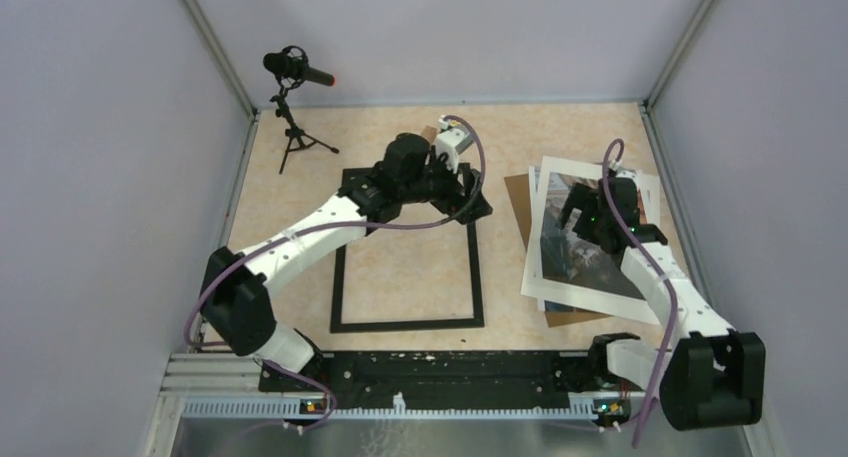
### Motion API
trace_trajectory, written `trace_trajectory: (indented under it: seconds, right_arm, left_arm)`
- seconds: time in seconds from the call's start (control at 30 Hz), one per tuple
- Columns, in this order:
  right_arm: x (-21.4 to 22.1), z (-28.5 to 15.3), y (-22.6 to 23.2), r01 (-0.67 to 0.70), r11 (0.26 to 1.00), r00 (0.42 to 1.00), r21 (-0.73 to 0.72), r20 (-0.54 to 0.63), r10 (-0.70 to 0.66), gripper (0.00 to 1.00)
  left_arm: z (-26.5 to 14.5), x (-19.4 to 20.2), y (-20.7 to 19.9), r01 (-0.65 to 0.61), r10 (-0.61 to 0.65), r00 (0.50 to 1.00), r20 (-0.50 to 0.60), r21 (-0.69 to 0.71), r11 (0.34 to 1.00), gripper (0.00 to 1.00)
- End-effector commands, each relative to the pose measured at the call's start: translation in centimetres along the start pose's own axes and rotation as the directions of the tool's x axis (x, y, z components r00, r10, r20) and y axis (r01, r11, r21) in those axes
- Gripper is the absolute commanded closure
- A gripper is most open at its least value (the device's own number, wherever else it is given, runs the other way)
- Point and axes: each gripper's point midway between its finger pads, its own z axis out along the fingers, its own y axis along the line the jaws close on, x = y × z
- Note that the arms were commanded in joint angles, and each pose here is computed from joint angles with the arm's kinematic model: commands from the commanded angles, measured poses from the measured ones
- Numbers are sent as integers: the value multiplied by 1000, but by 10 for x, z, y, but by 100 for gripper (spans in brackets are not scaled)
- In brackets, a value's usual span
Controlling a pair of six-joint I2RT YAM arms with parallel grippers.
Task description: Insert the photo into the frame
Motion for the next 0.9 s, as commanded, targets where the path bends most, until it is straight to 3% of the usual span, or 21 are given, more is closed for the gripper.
trace_trajectory:
  seconds: [0.0, 0.17, 0.43, 0.87]
  right_arm:
    - [-9, 20, -15, -89, 996, 995, -23, -49, 88, 1]
    - [-11, 33, -71, -223, 963, 968, 152, -83, 238, 1]
    - [1, 37, -162, -440, 790, 868, 427, -25, 496, 1]
    - [11, 30, -215, -518, 653, 825, 553, 121, 552, 1]
  left_arm:
    - [16, 22, -32, 66, -51, 990, -131, 114, 991, 1]
    - [31, 47, -40, 103, -75, 972, -222, 119, 988, 2]
    - [37, 59, -43, 124, -89, 958, -272, 115, 986, 1]
    - [45, 73, -41, 131, -97, 956, -275, 108, 986, 2]
